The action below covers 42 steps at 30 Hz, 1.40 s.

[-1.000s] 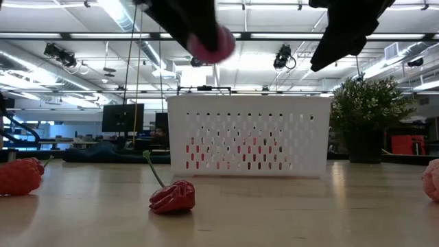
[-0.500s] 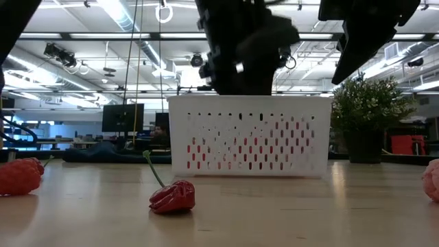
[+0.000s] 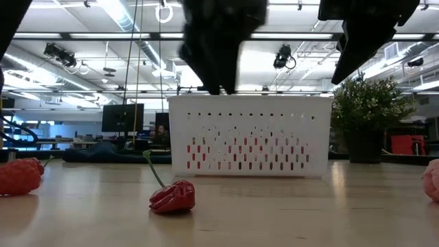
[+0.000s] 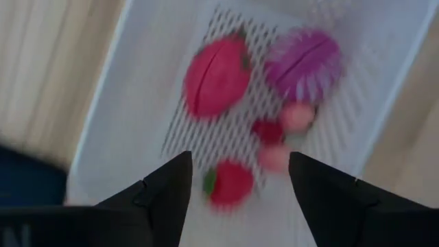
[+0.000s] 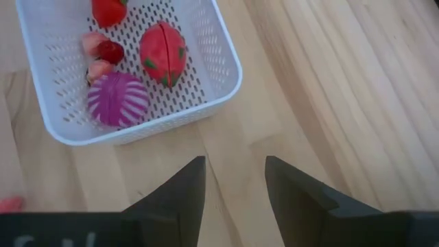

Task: Pick and placing Produce into tupperware
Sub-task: Put the cherry into the white bin

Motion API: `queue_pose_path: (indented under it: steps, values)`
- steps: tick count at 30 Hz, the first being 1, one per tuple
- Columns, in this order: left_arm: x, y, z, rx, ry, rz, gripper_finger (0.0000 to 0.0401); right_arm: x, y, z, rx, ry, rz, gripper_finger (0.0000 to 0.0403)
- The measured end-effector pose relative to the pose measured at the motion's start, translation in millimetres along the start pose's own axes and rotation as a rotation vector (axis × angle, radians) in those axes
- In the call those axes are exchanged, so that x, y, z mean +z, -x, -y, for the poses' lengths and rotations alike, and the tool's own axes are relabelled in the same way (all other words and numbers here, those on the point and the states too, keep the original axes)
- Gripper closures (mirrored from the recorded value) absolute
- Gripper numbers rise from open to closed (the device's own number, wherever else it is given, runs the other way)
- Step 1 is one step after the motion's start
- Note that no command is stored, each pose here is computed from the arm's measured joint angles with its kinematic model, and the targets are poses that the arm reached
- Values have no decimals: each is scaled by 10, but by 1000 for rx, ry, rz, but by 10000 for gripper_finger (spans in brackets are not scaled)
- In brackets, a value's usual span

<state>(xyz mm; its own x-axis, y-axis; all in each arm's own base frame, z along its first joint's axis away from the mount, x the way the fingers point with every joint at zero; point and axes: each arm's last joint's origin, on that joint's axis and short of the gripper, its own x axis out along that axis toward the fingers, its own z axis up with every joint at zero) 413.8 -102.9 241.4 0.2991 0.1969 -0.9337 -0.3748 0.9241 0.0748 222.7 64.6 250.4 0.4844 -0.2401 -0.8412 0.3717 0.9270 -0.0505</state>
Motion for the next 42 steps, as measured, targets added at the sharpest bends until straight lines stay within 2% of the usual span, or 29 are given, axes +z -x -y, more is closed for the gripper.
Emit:
queue_pose_path:
  steps: [5, 11, 15, 20, 23, 26, 29, 32, 36, 42]
  values:
    - [-134, 496, -242, 25, 127, -58, 177, 20, -1, -6, -7, -47, 28, 243]
    - [-452, 1147, -425, 30, 245, -78, 205, -31, 38, -88, 22, -115, 30, 243]
    - [-704, 1426, -280, -27, 214, -49, 220, -147, 121, -244, 83, -129, 20, 243]
    - [-1142, 1551, 135, -24, 94, 29, 228, -390, 295, -513, 198, -116, 2, 243]
    - [-1481, 1445, 376, 11, 94, 104, 229, -535, 408, -705, 285, -86, 33, 243]
    - [-1850, 1237, 516, 46, 140, 132, 229, -656, 479, -918, 364, -45, 99, 243]
    - [-2199, 920, 566, 66, 217, 142, 229, -757, 474, -1121, 415, 13, 151, 243]
    - [-2477, 594, 532, 79, 265, 162, 229, -827, 373, -1279, 415, 42, 173, 243]
    - [-2664, 234, 391, 114, 286, 166, 229, -909, 175, -1398, 370, 5, 137, 243]
    - [-2694, -84, 248, 122, 183, 157, 212, -987, 40, -1462, 347, -27, 80, 243]
